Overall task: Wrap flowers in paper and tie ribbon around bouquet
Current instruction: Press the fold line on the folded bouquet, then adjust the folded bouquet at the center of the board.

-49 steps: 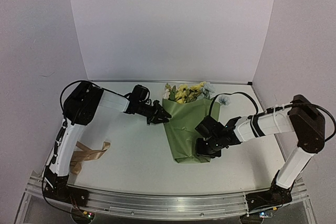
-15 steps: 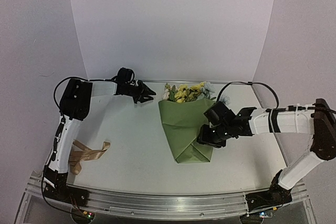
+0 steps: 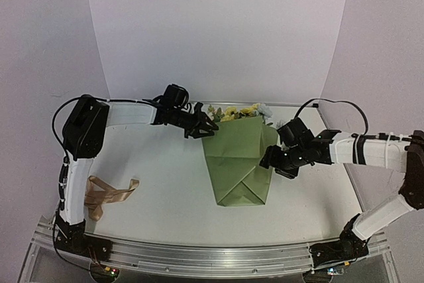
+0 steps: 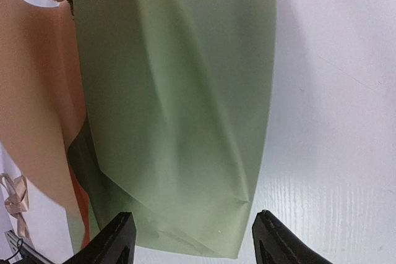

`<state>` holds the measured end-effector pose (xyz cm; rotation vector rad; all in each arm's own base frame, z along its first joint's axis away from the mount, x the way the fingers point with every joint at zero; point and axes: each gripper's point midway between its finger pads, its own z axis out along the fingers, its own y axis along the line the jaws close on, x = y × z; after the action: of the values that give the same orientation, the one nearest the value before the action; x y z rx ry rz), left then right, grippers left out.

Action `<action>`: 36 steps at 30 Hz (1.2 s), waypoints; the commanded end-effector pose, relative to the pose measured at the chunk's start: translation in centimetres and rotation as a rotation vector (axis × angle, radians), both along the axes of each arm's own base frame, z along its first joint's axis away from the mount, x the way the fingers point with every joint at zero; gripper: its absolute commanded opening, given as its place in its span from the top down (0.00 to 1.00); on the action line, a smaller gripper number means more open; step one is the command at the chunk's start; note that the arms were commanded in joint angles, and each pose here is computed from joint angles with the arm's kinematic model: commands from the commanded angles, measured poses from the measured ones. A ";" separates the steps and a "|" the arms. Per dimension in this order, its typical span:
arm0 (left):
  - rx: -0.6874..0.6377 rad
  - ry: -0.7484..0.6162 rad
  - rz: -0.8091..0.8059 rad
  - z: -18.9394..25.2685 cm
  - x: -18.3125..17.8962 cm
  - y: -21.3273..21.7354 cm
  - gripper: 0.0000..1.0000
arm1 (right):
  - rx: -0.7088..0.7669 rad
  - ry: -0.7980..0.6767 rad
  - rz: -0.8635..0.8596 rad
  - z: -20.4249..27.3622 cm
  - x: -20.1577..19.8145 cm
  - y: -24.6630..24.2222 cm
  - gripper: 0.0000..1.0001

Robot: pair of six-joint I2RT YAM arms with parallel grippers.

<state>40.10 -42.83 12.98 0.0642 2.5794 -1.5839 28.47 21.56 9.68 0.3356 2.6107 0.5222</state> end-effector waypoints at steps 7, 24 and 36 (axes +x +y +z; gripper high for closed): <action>-0.026 -0.009 -0.156 -0.4 -5.9 -7.3 0.70 | -0.020 -0.152 -0.047 3.8 0.1 -2.7 0.09; 0.033 0.062 -0.190 -4.6 -7.3 -10.4 0.70 | 0.017 0.059 0.011 -4.8 6.7 -0.4 0.30; 0.020 0.033 -0.192 -3.3 -6.0 -10.8 0.70 | 0.062 0.063 -0.082 -6.8 8.5 -1.3 0.67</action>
<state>32.61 -53.22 7.61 0.2649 2.7523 -1.6225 35.23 19.76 2.49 0.4388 2.6899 0.5317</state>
